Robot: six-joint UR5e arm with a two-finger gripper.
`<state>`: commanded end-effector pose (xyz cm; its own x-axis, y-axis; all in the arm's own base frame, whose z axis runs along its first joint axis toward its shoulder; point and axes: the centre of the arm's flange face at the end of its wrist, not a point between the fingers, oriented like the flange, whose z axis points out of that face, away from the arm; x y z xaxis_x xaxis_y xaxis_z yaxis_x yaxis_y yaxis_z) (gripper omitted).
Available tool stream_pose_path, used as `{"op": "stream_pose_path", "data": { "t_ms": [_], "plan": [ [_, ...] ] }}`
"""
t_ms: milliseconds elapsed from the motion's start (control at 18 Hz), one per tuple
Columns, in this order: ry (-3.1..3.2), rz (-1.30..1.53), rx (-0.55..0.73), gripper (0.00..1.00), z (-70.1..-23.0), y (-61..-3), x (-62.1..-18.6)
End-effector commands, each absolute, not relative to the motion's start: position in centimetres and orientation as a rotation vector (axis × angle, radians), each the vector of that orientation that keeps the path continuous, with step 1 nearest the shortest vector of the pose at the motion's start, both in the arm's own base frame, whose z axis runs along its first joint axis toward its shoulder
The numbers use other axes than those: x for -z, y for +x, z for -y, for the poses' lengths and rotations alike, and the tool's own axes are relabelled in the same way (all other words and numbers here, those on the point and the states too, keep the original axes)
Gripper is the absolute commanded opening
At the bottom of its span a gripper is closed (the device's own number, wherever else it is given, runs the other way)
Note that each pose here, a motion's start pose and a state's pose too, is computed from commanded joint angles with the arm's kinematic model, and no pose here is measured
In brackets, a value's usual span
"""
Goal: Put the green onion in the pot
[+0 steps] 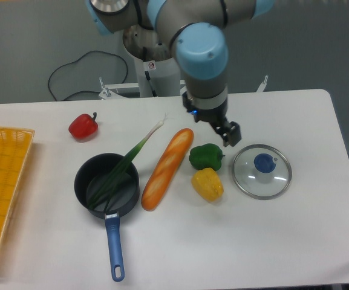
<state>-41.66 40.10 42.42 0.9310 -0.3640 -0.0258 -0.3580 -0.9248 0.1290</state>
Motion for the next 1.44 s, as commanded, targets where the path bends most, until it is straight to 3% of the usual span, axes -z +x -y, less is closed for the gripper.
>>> {"op": "stream_pose_path", "data": {
  "t_ms": [889, 1444],
  "plan": [
    [2.994, 0.787, -0.004, 1.0, -26.7, -49.3, -42.4],
    [3.026, 0.903, 0.027, 1.0, -27.1, -49.4, -43.2]
  ]
}}
